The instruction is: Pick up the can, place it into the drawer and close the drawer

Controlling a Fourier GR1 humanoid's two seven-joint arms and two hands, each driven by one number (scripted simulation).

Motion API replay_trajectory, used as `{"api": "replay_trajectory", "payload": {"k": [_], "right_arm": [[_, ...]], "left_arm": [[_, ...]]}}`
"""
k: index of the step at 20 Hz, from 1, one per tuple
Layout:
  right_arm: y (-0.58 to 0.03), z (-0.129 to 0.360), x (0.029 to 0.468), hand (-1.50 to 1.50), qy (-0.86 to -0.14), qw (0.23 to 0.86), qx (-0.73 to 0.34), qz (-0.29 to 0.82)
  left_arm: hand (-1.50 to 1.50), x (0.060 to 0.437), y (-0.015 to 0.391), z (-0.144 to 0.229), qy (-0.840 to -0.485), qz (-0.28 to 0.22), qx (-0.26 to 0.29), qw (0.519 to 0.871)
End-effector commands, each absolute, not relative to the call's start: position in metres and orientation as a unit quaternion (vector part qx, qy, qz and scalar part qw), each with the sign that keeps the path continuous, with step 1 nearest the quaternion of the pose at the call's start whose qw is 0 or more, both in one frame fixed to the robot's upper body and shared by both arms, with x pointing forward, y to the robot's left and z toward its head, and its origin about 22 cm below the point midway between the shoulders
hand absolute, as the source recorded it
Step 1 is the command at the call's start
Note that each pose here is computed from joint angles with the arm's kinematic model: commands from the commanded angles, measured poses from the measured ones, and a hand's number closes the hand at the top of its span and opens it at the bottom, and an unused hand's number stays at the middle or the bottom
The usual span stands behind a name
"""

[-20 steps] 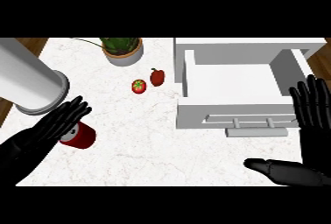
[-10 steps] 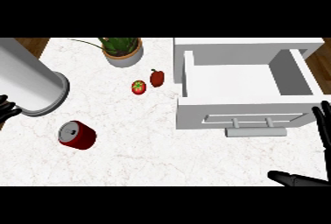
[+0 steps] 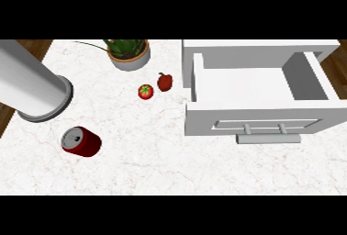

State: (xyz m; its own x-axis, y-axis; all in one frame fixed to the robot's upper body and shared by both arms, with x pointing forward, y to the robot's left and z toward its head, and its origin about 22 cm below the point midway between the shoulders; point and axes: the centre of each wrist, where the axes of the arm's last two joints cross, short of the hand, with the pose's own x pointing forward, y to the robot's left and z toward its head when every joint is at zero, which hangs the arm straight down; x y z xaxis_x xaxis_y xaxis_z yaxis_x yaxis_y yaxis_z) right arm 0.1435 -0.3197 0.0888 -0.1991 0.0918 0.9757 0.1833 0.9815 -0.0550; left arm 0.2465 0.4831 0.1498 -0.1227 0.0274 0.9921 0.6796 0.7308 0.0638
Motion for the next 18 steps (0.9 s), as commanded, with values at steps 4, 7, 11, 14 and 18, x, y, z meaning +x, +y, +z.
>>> {"api": "replay_trajectory", "payload": {"k": [4, 7, 11, 14, 18], "right_arm": [[-0.339, 0.083, 0.132, -1.50, -0.773, 0.628, -0.080, -0.030], [-0.349, 0.096, 0.133, -1.50, -0.774, 0.626, -0.087, -0.039], [-0.353, 0.091, 0.110, -1.50, -0.772, 0.628, -0.085, -0.048], [-0.361, 0.084, 0.103, -1.50, -0.779, 0.620, -0.084, -0.040], [-0.364, 0.084, 0.097, -1.50, -0.774, 0.626, -0.085, -0.043]], "left_arm": [[-1.50, 0.259, 0.489, 0.146, -0.653, -0.261, -0.323, 0.634], [-1.50, 0.256, 0.490, 0.147, -0.638, -0.252, -0.332, 0.647], [-1.50, 0.258, 0.484, 0.124, -0.615, -0.238, -0.360, 0.660], [-1.50, 0.281, 0.462, 0.139, -0.606, -0.240, -0.354, 0.671], [-1.50, 0.281, 0.445, 0.107, -0.595, -0.239, -0.360, 0.677]]}}
